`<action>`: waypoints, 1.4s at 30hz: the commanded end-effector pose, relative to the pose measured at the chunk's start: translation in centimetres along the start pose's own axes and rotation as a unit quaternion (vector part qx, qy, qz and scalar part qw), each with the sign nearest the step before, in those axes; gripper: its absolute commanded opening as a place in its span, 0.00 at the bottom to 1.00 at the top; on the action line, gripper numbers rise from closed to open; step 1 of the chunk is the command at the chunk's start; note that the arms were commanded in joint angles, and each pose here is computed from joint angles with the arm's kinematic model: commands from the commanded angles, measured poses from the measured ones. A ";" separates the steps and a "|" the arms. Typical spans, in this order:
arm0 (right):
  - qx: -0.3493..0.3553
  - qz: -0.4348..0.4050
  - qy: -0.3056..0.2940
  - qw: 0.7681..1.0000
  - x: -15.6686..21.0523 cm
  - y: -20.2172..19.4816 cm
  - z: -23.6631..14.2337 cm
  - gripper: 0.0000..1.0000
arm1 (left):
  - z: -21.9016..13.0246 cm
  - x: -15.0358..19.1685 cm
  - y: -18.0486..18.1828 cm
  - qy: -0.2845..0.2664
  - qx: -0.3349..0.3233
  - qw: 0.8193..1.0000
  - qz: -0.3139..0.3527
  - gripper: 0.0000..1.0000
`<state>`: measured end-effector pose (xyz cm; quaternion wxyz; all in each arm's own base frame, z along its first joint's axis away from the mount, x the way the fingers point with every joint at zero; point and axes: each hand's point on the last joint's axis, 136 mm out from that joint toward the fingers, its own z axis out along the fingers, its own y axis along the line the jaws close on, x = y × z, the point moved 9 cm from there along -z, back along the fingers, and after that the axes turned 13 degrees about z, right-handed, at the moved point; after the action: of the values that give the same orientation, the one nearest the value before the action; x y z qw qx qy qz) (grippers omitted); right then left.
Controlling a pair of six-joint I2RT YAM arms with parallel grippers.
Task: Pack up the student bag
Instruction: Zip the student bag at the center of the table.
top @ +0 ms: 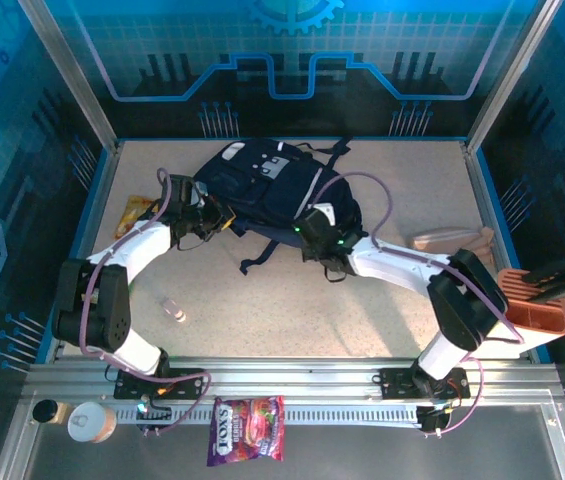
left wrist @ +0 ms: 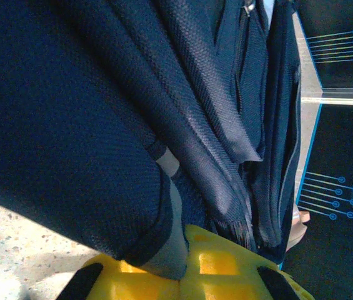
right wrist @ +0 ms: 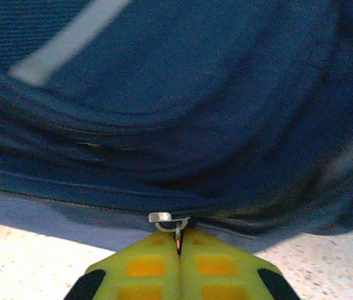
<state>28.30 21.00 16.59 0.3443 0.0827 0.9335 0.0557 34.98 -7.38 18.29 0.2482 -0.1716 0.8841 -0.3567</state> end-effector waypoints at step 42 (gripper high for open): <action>-0.296 -0.054 0.141 0.943 2.5 11.8 1.9 0.00 | 3.9 3.6 3.9 0.009 0.054 0.986 -0.159 0.59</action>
<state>29.41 32.44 14.59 0.2170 -0.0654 0.9241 0.3076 33.22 -8.24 12.76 0.1983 -0.2762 0.8402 -0.4225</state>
